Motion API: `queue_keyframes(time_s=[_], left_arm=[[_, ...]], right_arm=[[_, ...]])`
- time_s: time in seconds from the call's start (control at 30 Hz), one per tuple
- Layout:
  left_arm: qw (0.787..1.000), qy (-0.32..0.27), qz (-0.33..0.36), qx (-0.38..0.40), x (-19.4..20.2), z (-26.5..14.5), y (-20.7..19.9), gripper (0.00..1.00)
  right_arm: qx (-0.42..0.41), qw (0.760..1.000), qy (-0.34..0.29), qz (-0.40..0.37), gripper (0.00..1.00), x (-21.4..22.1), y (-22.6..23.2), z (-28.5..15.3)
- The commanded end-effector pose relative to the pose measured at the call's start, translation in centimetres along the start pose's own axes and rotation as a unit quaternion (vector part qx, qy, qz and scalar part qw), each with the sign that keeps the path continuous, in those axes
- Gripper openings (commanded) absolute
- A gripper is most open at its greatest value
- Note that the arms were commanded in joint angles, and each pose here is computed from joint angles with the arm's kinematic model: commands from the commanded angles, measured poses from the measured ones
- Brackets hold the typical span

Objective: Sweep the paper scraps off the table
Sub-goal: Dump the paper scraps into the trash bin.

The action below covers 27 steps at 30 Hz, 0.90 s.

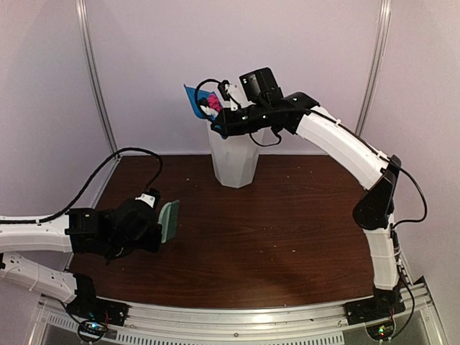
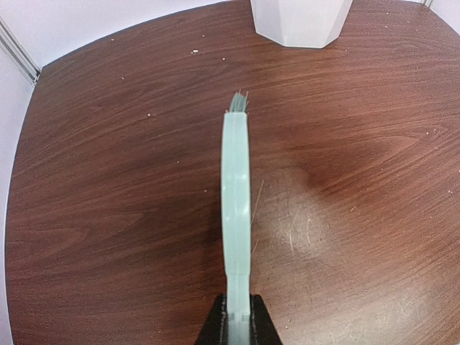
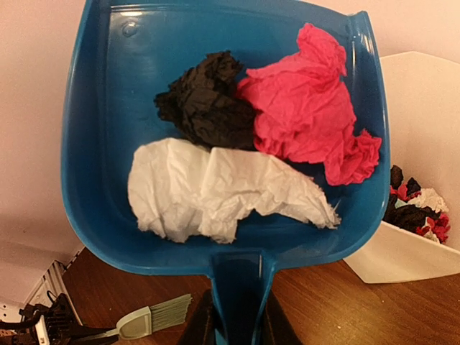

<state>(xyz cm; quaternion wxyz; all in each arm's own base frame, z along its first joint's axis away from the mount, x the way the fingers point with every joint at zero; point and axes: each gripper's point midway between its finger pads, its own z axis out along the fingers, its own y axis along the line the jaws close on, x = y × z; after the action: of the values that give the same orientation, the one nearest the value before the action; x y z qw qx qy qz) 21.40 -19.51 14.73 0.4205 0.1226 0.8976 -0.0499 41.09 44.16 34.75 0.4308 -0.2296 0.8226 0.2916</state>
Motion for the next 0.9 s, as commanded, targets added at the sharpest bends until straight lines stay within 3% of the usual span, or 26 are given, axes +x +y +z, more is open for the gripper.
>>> queue_keyframes(time_s=[0.0,0.37,0.87], left_arm=[[1.0,-0.017,-0.01,0.009,-0.9,0.0,-0.4,0.0],[1.0,-0.016,-0.011,0.011,-0.9,0.0,-0.4,0.0],[1.0,-0.018,-0.014,0.015,-0.9,-0.2,-0.5,0.0]], right_arm=[[-0.049,0.997,-0.057,0.029,0.0,-3.8,-0.5,-0.3],[-0.136,0.977,-0.117,0.113,0.0,-7.9,-2.4,0.1],[-0.269,0.93,-0.12,0.221,0.0,-9.3,-2.6,0.7]])
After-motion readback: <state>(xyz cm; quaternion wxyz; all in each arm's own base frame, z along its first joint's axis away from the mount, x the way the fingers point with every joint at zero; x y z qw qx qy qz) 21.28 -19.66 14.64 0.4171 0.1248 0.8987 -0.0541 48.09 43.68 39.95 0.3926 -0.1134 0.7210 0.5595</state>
